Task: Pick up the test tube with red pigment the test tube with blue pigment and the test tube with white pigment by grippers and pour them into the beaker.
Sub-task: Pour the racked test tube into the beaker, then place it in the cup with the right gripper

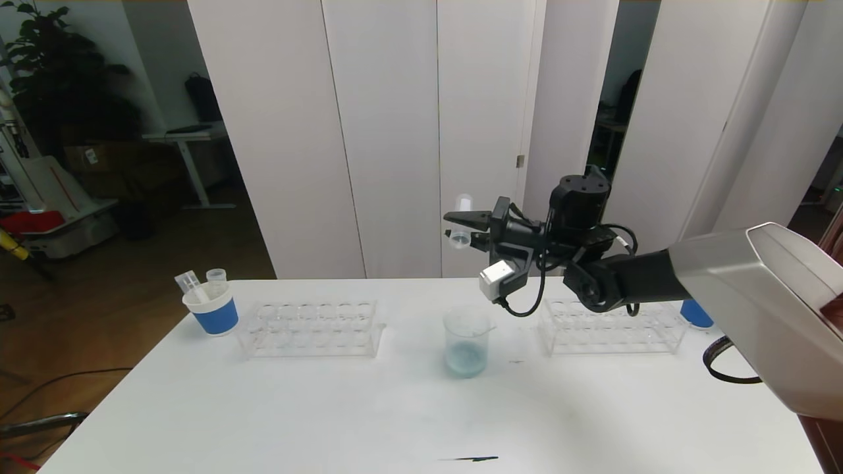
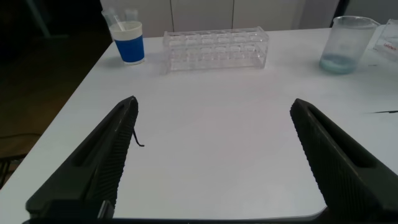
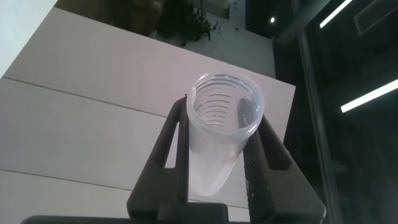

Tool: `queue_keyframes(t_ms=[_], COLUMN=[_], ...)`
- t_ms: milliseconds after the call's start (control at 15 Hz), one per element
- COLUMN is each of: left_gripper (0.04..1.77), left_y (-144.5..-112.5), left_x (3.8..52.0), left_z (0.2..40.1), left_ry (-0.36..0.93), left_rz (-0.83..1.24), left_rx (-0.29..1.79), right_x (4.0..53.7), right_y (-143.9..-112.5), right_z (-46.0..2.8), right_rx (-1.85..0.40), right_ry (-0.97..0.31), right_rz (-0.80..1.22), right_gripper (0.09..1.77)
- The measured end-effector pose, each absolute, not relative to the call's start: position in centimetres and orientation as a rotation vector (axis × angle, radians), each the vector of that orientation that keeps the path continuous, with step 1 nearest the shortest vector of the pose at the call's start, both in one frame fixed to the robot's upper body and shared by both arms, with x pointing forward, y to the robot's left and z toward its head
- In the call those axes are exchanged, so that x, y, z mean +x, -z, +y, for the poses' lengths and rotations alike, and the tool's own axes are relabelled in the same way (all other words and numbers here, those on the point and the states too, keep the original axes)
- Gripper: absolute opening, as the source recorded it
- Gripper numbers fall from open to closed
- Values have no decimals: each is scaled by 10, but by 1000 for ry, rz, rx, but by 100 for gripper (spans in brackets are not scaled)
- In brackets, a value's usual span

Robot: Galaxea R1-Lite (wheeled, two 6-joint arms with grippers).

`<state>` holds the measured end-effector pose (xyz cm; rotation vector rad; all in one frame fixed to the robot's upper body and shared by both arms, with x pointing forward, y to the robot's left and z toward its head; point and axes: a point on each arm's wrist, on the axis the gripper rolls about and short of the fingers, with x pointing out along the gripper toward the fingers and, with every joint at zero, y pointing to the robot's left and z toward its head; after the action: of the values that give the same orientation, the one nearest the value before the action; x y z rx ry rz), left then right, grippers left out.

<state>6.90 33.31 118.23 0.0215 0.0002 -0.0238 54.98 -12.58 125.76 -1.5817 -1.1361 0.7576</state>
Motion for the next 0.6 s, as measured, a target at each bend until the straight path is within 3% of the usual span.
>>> queue_keyframes(t_ms=[267, 600], left_gripper=[175, 175], left_y=[-1182, -1182], left_x=[69, 69], left_z=[333, 333], left_ry=[24, 24], left_rz=[0, 0], left_rx=[22, 21], right_x=[538, 521], right_y=[-1291, -1346], right_z=[-111, -115], right_rx=[-1539, -1423], right_ry=[-717, -564], right_rz=[-1185, -1032], right_gripper=[57, 57])
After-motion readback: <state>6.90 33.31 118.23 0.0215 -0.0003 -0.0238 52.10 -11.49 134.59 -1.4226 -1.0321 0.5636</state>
